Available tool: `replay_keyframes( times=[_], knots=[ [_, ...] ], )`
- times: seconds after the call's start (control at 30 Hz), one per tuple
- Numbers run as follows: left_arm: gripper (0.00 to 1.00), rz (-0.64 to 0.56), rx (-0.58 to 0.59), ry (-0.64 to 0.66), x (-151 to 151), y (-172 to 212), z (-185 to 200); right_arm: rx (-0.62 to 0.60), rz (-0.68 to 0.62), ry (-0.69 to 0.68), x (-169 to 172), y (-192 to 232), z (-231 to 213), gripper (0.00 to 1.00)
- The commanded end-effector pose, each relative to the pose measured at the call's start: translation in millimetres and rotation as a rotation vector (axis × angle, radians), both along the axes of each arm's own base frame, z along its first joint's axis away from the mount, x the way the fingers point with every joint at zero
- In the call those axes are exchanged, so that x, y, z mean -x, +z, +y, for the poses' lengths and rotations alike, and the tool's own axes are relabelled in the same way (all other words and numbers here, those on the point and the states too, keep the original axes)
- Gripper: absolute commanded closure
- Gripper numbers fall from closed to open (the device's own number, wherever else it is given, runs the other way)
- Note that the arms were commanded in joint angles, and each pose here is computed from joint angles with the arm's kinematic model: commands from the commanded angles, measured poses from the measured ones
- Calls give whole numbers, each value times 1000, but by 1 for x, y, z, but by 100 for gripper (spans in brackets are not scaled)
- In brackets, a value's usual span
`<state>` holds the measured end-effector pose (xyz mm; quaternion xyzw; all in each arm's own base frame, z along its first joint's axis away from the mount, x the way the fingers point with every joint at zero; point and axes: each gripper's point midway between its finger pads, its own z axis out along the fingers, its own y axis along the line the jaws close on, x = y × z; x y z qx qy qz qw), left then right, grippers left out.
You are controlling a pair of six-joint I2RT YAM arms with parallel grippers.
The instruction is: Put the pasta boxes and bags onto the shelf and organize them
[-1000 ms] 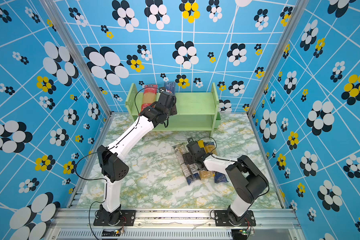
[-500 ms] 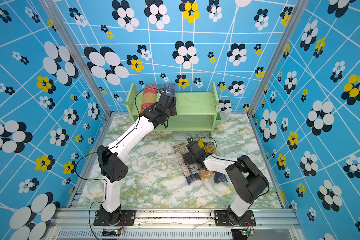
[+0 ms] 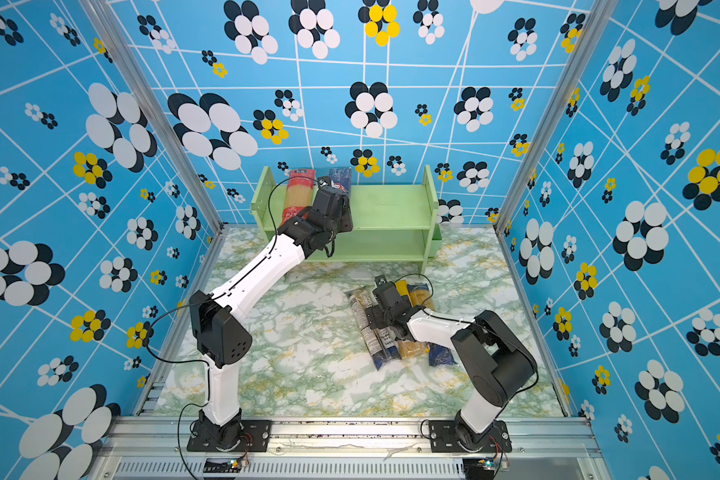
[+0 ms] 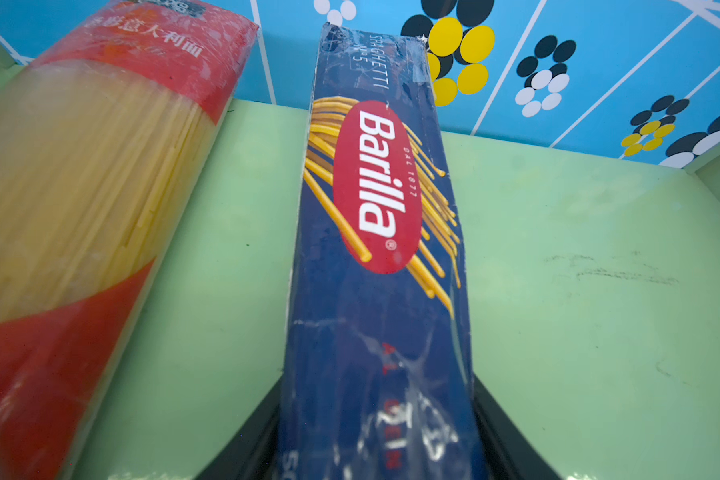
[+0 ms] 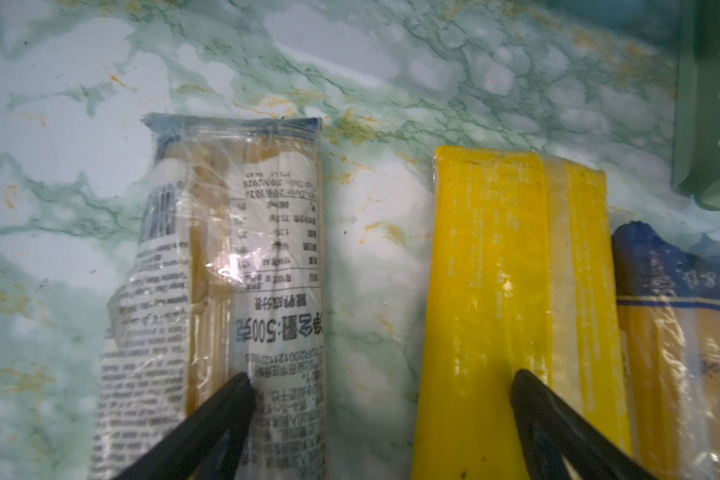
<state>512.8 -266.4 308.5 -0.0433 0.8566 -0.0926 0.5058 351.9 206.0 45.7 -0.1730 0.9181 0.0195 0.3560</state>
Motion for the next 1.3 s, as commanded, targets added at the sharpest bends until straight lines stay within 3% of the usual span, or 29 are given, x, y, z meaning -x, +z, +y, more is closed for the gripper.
replay_keyframes(
  times=[0.0,0.2,0.33,0.63,1.07,1.27],
  knots=[
    [40,47,-32,-47,7,-12,2,97,89,-21,17,-27,-22,1],
    [33,39,-35,-48,8,-11,4,95,90,-24,17,-28,-22,1],
    [18,40,-35,-39,8,-11,7,96,88,-25,17,-27,-22,1],
    [1,-7,-10,-59,8,11,8,109,61,-43,14,-17,-27,1],
    [1,-112,-29,-100,33,65,10,123,28,-11,9,14,-24,1],
    [1,-171,8,-169,71,93,10,153,25,-13,9,19,-29,1]
  ],
)
